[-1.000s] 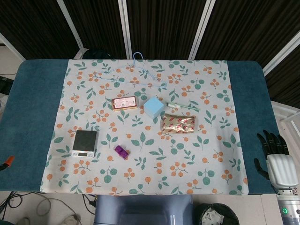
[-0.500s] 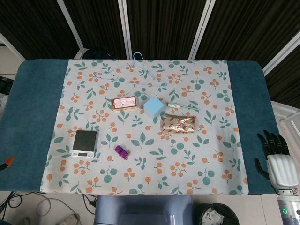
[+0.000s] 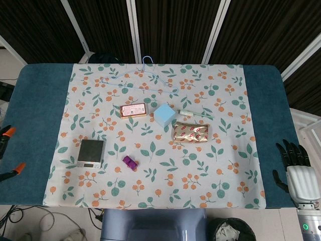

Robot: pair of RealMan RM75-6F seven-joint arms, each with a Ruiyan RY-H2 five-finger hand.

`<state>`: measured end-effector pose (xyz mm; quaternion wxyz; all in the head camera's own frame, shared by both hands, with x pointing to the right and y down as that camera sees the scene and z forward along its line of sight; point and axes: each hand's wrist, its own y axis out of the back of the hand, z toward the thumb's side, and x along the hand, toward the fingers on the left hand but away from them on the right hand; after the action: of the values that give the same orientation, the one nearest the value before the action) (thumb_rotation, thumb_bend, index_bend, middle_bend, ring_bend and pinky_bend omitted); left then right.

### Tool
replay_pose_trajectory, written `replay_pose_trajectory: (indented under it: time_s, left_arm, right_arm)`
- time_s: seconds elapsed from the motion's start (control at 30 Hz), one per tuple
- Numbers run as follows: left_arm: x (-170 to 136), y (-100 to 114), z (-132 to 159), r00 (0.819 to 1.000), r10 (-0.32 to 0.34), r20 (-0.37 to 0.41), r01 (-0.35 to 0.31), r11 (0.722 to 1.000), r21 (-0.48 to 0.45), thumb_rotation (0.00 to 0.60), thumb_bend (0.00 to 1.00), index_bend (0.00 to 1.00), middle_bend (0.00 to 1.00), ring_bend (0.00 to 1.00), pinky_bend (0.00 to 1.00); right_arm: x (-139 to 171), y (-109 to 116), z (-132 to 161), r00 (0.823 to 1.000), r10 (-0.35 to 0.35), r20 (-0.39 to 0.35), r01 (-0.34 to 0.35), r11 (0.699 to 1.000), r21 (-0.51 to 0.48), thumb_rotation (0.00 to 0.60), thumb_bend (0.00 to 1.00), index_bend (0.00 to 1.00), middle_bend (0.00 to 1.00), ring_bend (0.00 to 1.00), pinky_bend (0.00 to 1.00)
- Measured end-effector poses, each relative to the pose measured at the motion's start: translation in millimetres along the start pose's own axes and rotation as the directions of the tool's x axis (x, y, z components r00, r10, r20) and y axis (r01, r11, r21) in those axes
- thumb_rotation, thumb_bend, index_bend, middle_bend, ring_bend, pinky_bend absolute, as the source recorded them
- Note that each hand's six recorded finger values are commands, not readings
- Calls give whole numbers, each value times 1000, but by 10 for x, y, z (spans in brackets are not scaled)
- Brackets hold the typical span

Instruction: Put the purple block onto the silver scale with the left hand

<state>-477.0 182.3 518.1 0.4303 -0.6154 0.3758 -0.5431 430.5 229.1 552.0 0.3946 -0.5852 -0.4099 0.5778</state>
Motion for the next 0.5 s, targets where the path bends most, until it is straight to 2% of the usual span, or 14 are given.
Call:
replay_pose_trajectory:
  time_s: [0.13,0.23,0.37,0.5]
  left_arm:
    - [212,7,259,992,-75,98,67,994,82,600,150,30,78,0,52]
    - [376,-30,498,974,-148,170,123,982,145,600,150,31,91,0,64]
    - [574,-153,823,936,-250,248,194,954,231,600,150,36,109,9,91]
    - [709,-306,1093,900,-322,293,232,924,303,600,150,53,145,45,150]
  right_arm:
    - [1,-17,8,1000,7,3,-7,1000,4,600,481,73,34,25,0]
    - [-1,-25,18,1000,7,4,-7,1000,7,600,480,73,34,25,0]
    - [-3,-35,18,1000,9,7,-9,1000,13,600,481,72,34,25,0]
    - [-6,-43,24,1000,10,8,-10,1000,17,600,481,72,34,25,0]
